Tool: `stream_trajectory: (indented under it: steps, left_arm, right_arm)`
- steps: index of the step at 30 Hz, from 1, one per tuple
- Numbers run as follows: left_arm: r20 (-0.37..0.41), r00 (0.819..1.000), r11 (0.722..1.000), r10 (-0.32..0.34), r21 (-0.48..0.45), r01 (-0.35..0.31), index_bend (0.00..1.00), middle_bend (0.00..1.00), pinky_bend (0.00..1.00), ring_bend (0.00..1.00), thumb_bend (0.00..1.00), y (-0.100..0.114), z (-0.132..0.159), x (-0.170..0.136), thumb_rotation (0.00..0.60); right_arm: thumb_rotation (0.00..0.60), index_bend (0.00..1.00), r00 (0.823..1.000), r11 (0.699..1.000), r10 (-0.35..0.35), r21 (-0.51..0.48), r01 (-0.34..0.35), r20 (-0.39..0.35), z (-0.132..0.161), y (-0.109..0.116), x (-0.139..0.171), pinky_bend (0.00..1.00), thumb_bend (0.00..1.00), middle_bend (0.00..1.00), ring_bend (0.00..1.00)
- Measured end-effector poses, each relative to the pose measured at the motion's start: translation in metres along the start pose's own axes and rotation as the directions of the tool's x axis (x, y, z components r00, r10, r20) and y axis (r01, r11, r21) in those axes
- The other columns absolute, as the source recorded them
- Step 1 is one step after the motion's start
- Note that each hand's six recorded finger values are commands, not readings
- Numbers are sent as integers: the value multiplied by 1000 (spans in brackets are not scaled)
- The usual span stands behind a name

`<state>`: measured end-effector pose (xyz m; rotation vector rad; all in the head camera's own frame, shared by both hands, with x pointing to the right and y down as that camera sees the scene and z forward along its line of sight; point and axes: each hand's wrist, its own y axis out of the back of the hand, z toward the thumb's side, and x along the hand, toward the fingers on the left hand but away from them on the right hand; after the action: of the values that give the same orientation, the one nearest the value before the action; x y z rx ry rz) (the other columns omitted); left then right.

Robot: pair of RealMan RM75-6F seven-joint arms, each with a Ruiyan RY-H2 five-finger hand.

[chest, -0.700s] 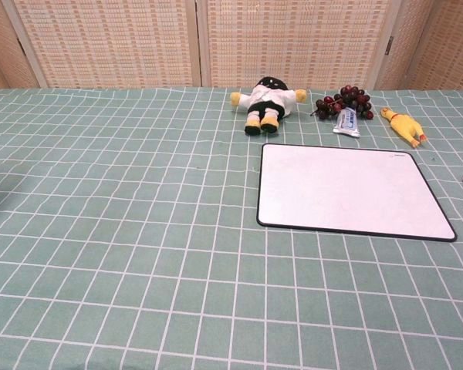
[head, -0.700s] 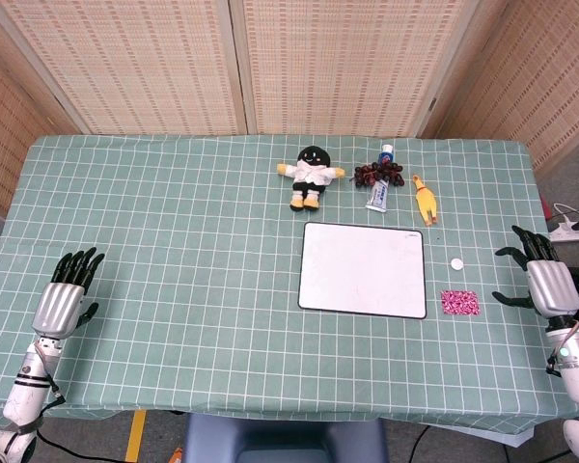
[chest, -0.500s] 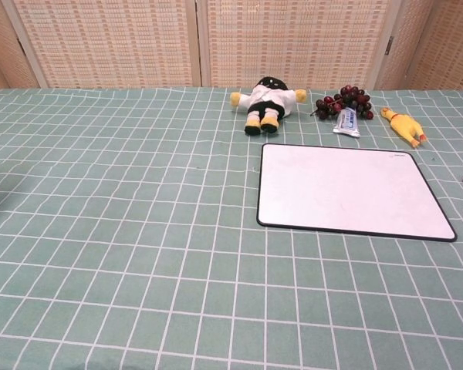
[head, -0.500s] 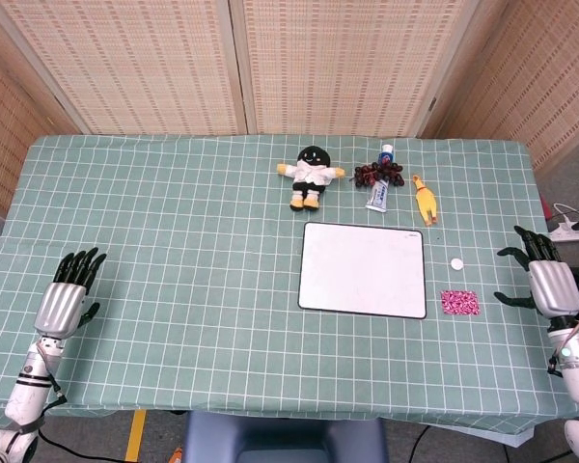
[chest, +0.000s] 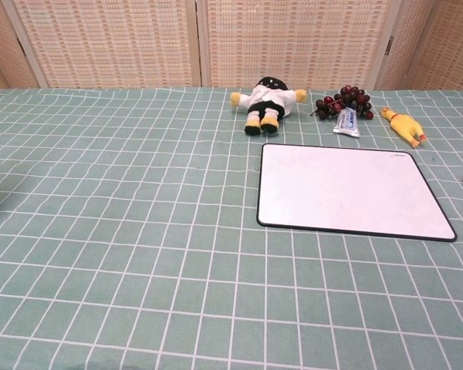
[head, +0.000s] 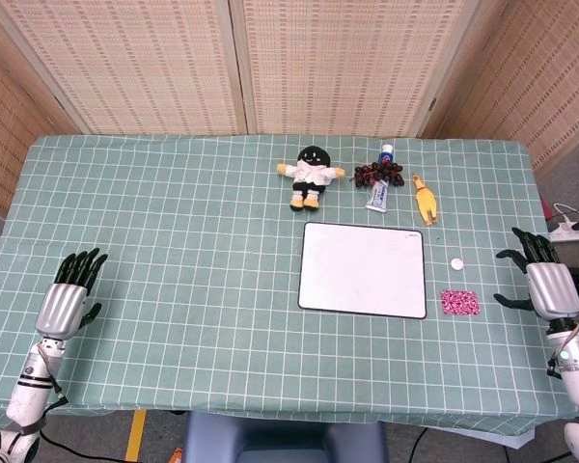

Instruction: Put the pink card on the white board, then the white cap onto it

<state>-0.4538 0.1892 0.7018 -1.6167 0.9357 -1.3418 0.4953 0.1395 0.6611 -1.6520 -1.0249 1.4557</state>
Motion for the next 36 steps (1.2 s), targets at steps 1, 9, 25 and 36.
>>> stream_trajectory:
  steps: [1,9,25,36]
  left_arm:
    - [-2,1000,1000,-4,-2,4,0,0,0,0,224,-1,-1,0,600]
    - [8,1000,1000,-1,1,1,0,0,0,0,223,-1,2,-2,600]
    - [11,1000,999,2,-33,-2,0,0,0,0,223,2,2,-2,600]
    - [14,1000,999,-3,-36,3,0,0,0,0,223,1,2,-2,600]
  right_arm:
    - [600,338,1000,1000,3,6,-3,-1,1,-1,-1,0,30,0,0]
    - [600,330,998,997,63,51,-64,27,1,-12,-2,0,29,0,0]
    - [600,310,968,945,227,217,-245,102,22,-38,7,0,36,0,0]
    - [600,315,923,894,328,252,-372,199,27,-54,5,0,174,0,0]
